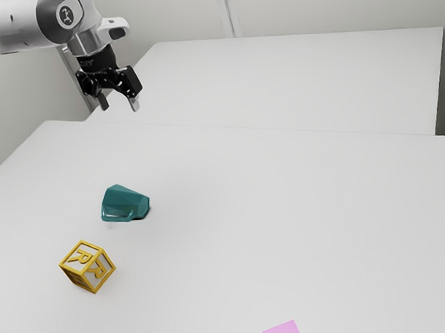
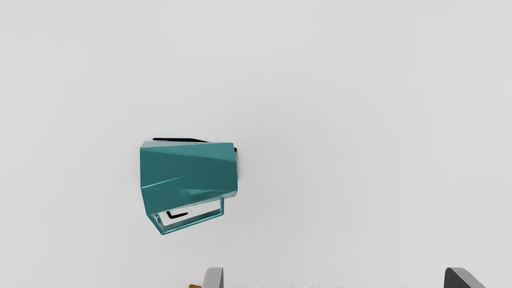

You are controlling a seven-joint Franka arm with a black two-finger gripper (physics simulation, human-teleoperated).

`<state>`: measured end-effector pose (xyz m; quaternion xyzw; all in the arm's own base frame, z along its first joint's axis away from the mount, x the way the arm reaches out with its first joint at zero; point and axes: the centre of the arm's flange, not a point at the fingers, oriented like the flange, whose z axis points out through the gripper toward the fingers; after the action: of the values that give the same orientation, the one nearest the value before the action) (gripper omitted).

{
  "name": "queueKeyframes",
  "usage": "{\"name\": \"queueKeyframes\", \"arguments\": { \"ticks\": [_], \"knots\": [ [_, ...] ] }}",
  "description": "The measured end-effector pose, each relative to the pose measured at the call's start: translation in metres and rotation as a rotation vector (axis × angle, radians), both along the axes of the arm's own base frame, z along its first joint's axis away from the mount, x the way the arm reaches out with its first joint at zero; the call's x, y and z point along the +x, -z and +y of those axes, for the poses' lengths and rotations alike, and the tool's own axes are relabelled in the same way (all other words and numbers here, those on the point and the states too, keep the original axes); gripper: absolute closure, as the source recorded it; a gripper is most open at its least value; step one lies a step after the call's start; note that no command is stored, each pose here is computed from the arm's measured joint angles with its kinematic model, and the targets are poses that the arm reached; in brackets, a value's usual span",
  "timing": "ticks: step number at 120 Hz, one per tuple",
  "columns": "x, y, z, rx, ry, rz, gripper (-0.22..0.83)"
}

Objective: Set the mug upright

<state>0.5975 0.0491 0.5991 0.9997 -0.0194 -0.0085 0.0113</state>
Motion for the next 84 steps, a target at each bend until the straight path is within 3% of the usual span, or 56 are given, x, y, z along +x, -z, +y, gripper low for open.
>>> {"name": "queueKeyframes", "arguments": {
  "ticks": [52, 84],
  "knots": [
    [-0.005, -0.005, 0.000, -0.050, -0.003, -0.004, 0.00],
    [-0.031, 0.024, 0.112, -0.353, -0.155, -0.010, 0.00]
  ]
}}
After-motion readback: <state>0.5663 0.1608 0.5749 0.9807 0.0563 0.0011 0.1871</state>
